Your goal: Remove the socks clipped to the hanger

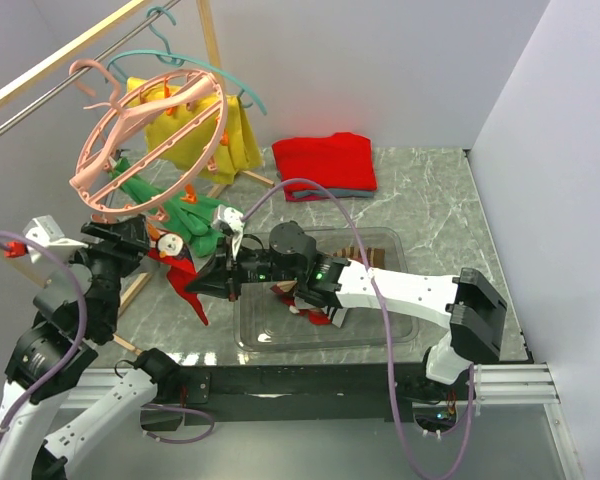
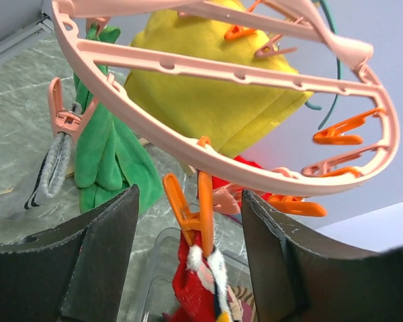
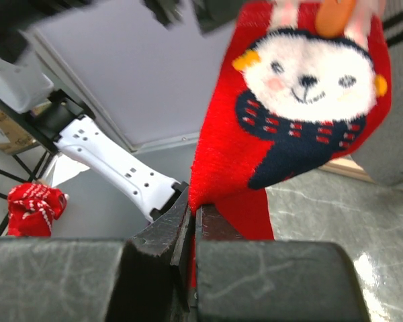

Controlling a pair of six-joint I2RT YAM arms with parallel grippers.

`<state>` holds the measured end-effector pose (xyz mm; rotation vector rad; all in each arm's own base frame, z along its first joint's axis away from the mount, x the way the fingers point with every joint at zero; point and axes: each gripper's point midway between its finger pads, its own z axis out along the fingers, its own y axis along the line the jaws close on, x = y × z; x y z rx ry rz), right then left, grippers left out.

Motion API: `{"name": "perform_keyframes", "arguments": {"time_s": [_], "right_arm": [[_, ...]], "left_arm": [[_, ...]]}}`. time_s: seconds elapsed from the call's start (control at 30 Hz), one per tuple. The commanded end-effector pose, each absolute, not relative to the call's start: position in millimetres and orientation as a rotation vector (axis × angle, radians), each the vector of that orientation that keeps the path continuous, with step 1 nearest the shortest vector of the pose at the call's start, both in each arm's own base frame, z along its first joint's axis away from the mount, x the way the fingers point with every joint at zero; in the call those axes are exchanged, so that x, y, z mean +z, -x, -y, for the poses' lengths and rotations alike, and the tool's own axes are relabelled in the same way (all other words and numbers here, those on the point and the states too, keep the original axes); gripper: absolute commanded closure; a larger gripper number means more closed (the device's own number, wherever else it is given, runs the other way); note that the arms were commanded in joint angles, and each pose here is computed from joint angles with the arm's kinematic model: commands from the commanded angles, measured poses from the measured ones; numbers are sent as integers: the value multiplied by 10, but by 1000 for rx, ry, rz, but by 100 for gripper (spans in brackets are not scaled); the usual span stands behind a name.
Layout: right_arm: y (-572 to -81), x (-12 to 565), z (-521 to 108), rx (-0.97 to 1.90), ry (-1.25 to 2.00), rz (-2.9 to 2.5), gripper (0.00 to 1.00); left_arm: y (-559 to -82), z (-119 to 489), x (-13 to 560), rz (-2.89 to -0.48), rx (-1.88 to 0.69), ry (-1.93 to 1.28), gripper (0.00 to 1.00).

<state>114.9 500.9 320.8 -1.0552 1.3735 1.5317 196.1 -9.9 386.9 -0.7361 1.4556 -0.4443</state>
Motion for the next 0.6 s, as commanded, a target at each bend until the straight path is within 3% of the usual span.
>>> {"name": "perform_keyframes", "arguments": {"time_s": [0.0, 0.43, 0.57], "right_arm": [[-1035, 3568, -4882, 1566, 1059, -1253, 100], [-1017, 3601, -4870, 1576, 1066, -1248, 100], [-1014, 3619, -4860, 1574, 1067, -1246, 100]], "left_arm": [[-2067, 178, 3889, -1450, -443, 712, 34], [-2217, 284, 3881, -1414, -461, 690, 41], [-2244, 254, 3842, -1404, -428, 687, 50]]}}
